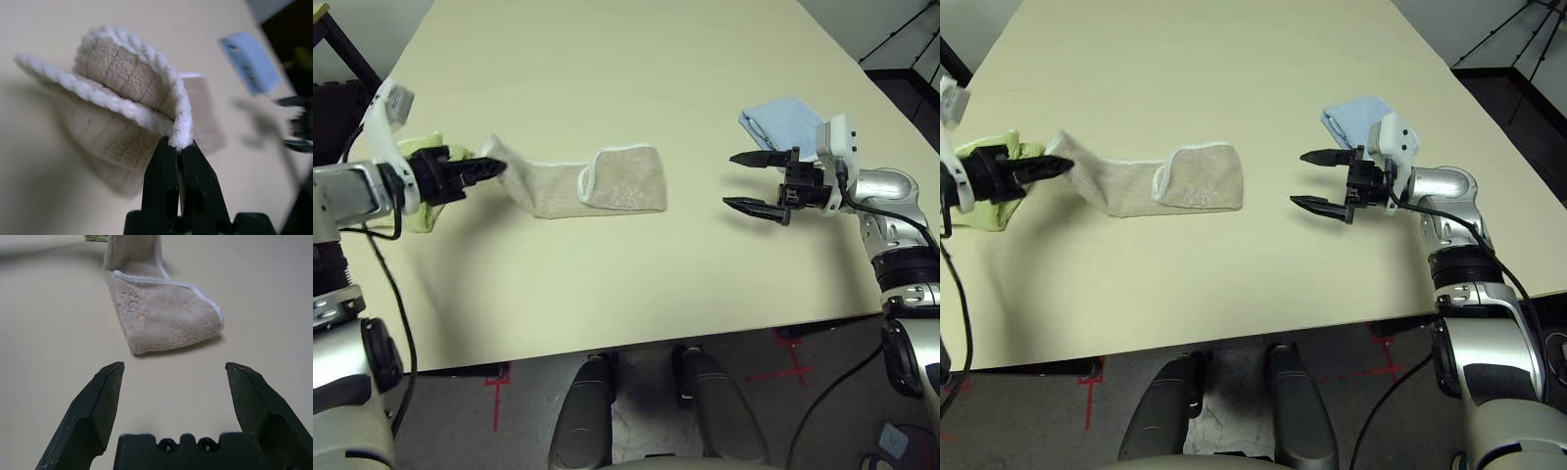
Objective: Fold the towel and set it aside.
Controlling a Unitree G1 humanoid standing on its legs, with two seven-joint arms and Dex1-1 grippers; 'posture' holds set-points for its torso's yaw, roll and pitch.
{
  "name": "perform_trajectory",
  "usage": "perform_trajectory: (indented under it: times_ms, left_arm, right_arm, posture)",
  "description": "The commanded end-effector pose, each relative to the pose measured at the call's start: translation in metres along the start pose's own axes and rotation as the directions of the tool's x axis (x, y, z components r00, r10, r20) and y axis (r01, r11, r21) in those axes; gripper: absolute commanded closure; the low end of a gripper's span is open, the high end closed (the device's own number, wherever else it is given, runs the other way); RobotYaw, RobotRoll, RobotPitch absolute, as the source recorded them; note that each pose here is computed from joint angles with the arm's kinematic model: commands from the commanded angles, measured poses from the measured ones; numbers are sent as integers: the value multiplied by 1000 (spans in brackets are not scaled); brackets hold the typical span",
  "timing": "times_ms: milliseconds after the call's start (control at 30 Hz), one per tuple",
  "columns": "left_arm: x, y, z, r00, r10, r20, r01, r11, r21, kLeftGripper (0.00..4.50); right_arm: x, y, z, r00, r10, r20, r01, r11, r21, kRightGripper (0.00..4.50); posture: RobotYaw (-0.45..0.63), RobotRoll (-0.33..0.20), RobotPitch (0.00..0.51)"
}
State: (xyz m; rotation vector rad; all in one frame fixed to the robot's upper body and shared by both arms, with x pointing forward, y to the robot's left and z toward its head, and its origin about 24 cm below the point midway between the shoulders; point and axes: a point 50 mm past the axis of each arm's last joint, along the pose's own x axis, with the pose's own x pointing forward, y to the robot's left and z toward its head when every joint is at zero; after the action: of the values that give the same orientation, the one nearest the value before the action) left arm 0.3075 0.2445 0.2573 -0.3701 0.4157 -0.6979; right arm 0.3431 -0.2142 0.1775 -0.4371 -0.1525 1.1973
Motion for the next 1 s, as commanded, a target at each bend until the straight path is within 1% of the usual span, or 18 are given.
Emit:
perform_trajectory:
  times_ms: [33, 100, 333, 567, 767, 1000]
  left_arm:
    - [15, -24, 3, 994, -93, -48, 96, 994, 54, 4480]
    - [22, -30, 2, 991, -113, -68, 117, 991, 66, 4480]
    - [52, -29, -10, 985, -104, -136, 119, 987, 109, 4480]
    - [78, -37, -17, 970, -157, -184, 184, 973, 139, 4480]
    - [95, -37, -25, 960, -171, -220, 207, 967, 149, 4480]
    - [106, -39, -32, 949, -196, -249, 237, 960, 150, 4480]
  right_arm:
    - [-1, 1, -2, 1000, 8, -15, -8, 1000, -1, 0]
    - [-1, 1, -2, 1000, 6, -15, -6, 1000, -3, 0]
    - [0, 0, 0, 1000, 6, -11, -6, 1000, -9, 0]
    - [1, -1, -1, 1000, 2, -12, -2, 1000, -10, 0]
    - [0, 0, -2, 1000, -2, -14, 1, 1000, -10, 0]
    - [0, 0, -2, 1000, -4, -16, 3, 1000, -11, 0]
  posture:
    - [35, 0, 191]
    - [36, 0, 191]
    - [38, 0, 194]
    - [39, 0, 193]
    - [36, 0, 191]
    - [32, 0, 191]
